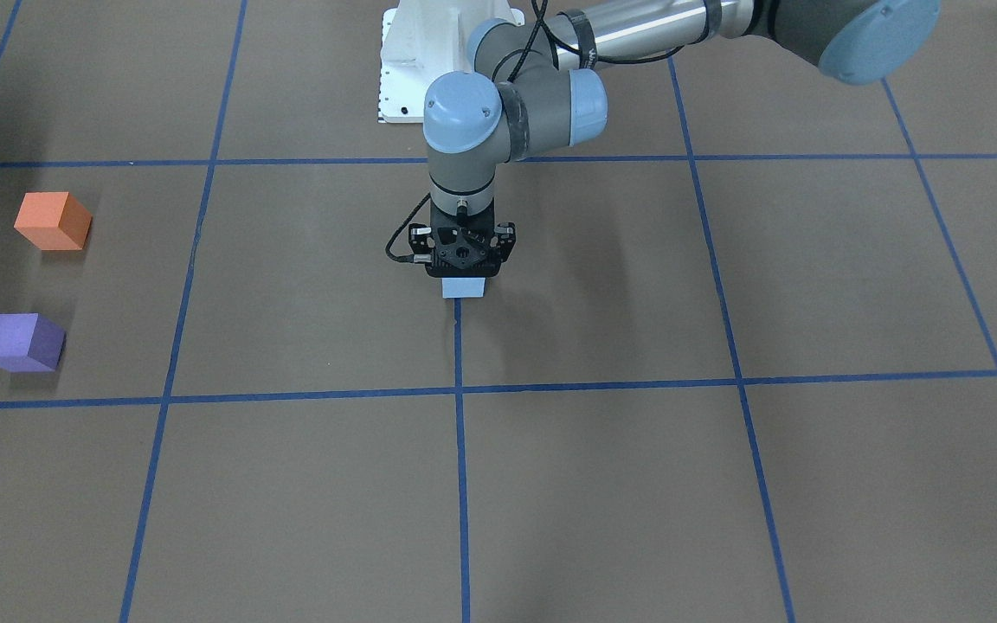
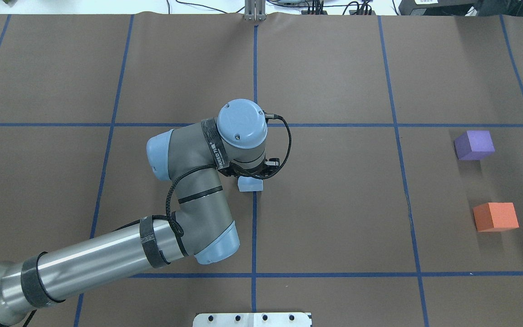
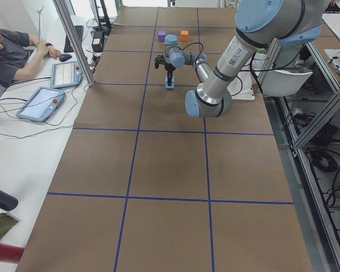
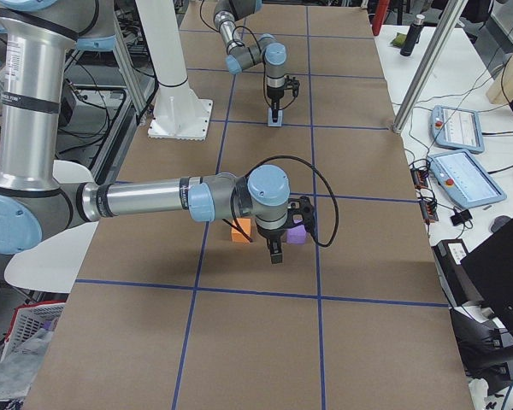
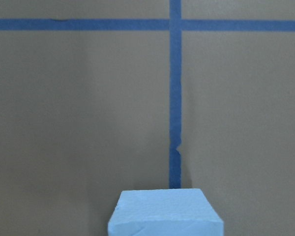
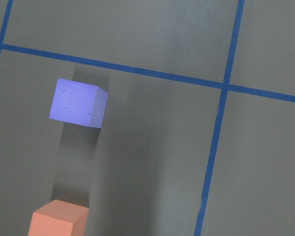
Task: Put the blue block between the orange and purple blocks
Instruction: 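Carry the light blue cube with the left gripper to the table center, then release the cube and withdraw the left arm while the right arm reaches in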
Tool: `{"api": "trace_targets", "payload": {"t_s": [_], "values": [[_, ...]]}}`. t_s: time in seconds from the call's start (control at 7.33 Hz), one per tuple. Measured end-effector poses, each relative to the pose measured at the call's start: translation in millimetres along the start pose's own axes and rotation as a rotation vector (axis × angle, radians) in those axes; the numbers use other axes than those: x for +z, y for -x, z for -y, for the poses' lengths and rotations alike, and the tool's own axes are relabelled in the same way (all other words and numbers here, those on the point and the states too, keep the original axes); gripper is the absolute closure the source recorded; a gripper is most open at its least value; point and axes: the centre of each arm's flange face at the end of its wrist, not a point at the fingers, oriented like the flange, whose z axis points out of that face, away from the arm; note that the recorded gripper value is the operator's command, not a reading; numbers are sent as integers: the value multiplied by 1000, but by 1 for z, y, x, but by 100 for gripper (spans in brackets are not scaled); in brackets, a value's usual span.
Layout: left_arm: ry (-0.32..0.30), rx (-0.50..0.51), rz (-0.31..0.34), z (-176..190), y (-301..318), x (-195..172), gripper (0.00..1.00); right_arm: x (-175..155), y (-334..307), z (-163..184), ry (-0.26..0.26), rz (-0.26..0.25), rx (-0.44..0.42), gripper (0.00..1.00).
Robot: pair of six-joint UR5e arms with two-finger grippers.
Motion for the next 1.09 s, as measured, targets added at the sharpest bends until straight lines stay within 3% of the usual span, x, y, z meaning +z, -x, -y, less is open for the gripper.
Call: {"api": "trace_targets", "payload": {"t_s": [0.41, 0.68, 1.09], "values": [[-11, 89, -18, 24, 32, -48, 1, -19, 28, 8, -39, 2, -53, 0], [21, 197, 14, 46, 141, -73, 1, -29, 74, 35, -64, 15, -60, 0], [54, 374, 70, 68, 362, -112, 1, -1, 203, 77, -23, 65, 6, 0]]}}
